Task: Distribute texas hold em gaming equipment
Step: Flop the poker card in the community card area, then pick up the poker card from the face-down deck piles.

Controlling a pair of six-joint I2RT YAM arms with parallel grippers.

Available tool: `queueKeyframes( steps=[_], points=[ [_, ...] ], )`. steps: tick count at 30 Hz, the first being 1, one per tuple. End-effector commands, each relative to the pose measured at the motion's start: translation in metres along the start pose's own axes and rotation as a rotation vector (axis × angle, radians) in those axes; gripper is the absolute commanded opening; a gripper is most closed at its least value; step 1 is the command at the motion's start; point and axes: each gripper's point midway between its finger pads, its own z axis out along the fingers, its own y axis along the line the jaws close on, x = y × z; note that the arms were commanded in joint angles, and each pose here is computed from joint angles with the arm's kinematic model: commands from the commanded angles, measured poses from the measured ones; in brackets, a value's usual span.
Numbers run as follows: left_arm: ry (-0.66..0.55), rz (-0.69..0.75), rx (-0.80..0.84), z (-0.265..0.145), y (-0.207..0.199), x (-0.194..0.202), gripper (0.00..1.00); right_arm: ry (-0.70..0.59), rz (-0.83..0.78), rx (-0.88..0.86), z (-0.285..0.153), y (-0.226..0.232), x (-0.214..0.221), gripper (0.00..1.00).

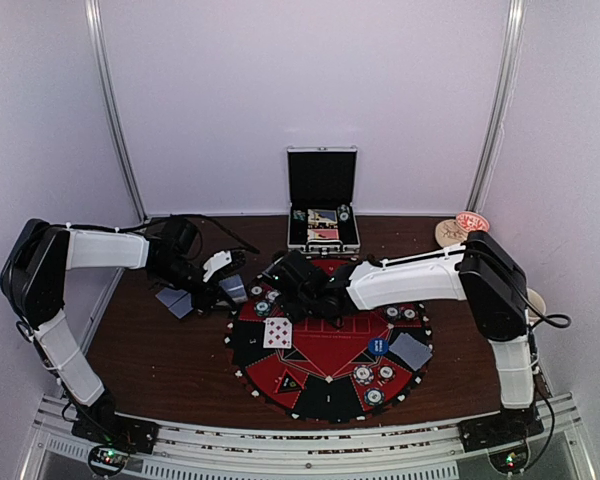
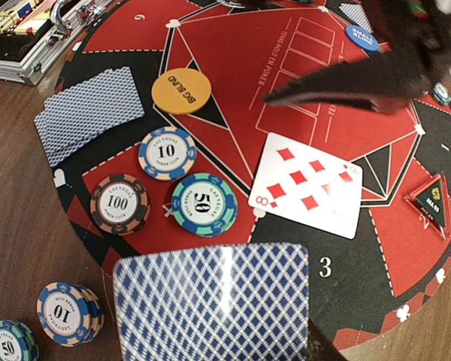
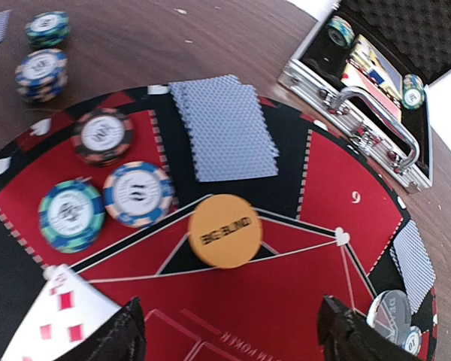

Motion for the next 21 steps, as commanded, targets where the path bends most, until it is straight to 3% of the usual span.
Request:
queueKeyframes(
  steps=[1,4,9,21],
  points=[
    [-0.063,0.038,-0.020,-0.011,0.005,-0.021,0.45,0.016,0.001,0.028,0.014,-0.003,0.001,0.86],
    [-0.063,0.038,-0.020,-0.011,0.005,-0.020,0.45,0.012,0.033,0.037,0.017,-0.009,-0.002,1.00],
    [-0.061,0.041,-0.018,-0.010,0.004,-0.019,0.45,-0.013,0.199,-0.123,0.006,-0.003,-0.009,1.00],
    [-0.046,0.089,0.008,-0.002,-0.014,-0.020,0.45,-0.179,0.515,-0.629,-0.077,0.034,-0.053,1.00]
  ],
)
